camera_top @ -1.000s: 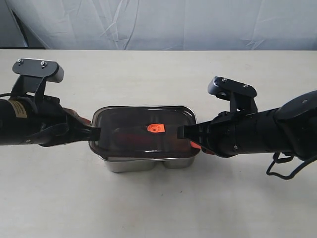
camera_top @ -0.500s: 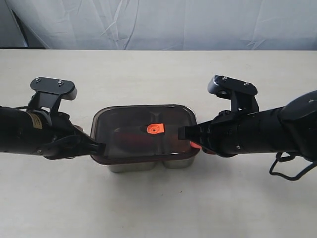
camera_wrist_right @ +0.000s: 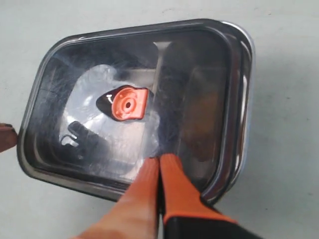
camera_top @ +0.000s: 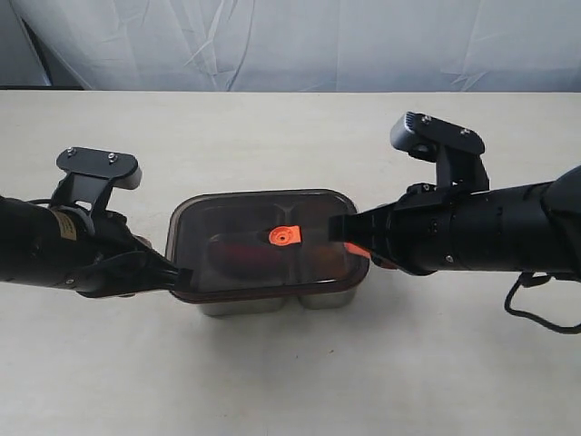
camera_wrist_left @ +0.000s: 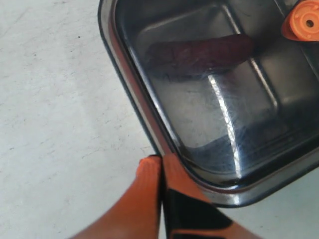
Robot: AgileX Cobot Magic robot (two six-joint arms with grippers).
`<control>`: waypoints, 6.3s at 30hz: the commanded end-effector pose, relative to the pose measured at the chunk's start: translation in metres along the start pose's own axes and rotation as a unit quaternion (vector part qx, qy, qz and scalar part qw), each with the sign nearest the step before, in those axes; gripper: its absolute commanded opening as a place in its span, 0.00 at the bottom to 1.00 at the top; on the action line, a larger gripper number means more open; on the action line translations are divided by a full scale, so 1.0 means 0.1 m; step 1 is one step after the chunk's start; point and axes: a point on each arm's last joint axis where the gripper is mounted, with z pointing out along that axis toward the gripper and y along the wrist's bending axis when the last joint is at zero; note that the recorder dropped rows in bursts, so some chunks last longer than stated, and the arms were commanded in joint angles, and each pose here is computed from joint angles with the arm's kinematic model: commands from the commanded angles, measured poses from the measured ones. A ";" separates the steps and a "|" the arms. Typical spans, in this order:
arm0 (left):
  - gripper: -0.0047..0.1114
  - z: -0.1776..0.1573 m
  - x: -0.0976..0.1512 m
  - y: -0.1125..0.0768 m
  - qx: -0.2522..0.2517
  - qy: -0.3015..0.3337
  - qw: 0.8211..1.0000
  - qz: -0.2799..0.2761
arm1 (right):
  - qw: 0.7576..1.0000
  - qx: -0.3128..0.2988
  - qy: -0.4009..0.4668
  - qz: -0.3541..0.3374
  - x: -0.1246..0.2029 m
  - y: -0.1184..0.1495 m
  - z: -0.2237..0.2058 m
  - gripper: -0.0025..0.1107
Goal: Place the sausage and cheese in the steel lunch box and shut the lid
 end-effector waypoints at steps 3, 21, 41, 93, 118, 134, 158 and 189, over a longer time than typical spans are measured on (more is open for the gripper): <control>0.04 0.00 -0.02 0.00 0.000 -0.007 1.000 -0.001 | 0.996 -0.067 0.056 -0.014 0.11 0.12 -0.03 0.02; 0.04 0.00 -0.04 0.00 0.001 -0.017 1.000 -0.001 | 0.983 -0.106 0.069 -0.135 0.29 0.88 0.25 0.02; 0.04 0.00 -0.05 0.00 0.000 -0.022 1.000 0.003 | 0.981 -0.056 0.087 -0.166 0.31 0.90 0.81 0.02; 0.04 0.08 -0.08 0.25 -0.030 -0.015 0.998 -0.055 | 0.984 -0.016 -0.077 -0.157 -0.25 0.81 0.26 0.01; 0.04 0.14 -0.04 0.09 -0.014 -0.006 1.000 -0.020 | 0.985 0.079 -0.088 -0.126 -0.06 0.39 0.26 0.01; 0.04 0.17 -0.10 0.07 -0.013 -0.002 1.000 -0.022 | 0.943 0.280 -0.114 -0.137 -0.15 0.06 0.09 0.01; 0.04 0.10 -0.13 0.07 -0.013 -0.018 1.000 -0.004 | 0.960 0.221 -0.091 -0.148 -0.10 0.15 0.16 0.01; 0.04 0.33 -0.38 -0.19 0.012 -0.022 0.999 0.035 | 0.995 0.070 0.016 -0.076 -0.09 -0.10 0.60 0.01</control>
